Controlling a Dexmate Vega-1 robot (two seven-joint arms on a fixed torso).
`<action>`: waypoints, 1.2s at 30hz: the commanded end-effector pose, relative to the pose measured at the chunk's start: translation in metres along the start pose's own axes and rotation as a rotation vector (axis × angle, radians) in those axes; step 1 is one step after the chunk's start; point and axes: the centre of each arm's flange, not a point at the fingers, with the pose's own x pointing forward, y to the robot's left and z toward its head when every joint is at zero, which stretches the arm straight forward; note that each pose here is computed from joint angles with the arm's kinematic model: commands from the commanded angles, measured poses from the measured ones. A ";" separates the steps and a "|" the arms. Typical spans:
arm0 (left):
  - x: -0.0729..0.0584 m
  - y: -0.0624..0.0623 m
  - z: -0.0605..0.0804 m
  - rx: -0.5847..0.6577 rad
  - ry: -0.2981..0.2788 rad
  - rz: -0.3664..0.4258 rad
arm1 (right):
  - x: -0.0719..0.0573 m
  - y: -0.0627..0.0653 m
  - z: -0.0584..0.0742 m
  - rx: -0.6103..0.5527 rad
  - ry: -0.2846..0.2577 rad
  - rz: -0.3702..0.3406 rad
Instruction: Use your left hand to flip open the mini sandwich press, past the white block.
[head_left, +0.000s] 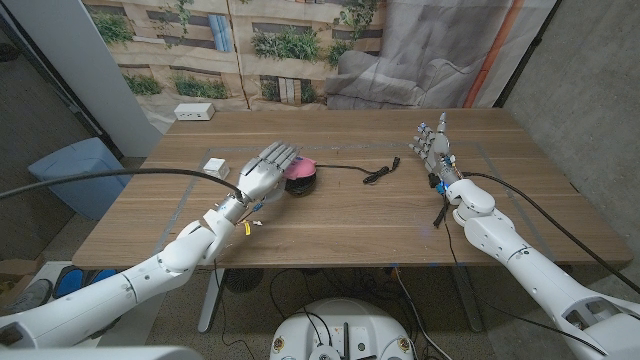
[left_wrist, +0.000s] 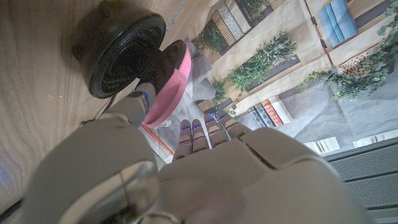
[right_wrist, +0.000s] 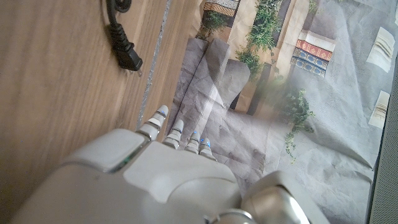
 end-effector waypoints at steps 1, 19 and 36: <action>0.011 0.002 0.000 0.011 -0.012 0.027 | 0.000 0.000 0.000 0.000 0.000 0.000; 0.024 0.006 -0.011 0.014 0.014 0.012 | 0.000 0.000 0.000 0.000 0.000 0.000; 0.036 0.010 -0.013 0.030 -0.012 0.020 | 0.000 0.000 0.000 0.000 0.000 0.000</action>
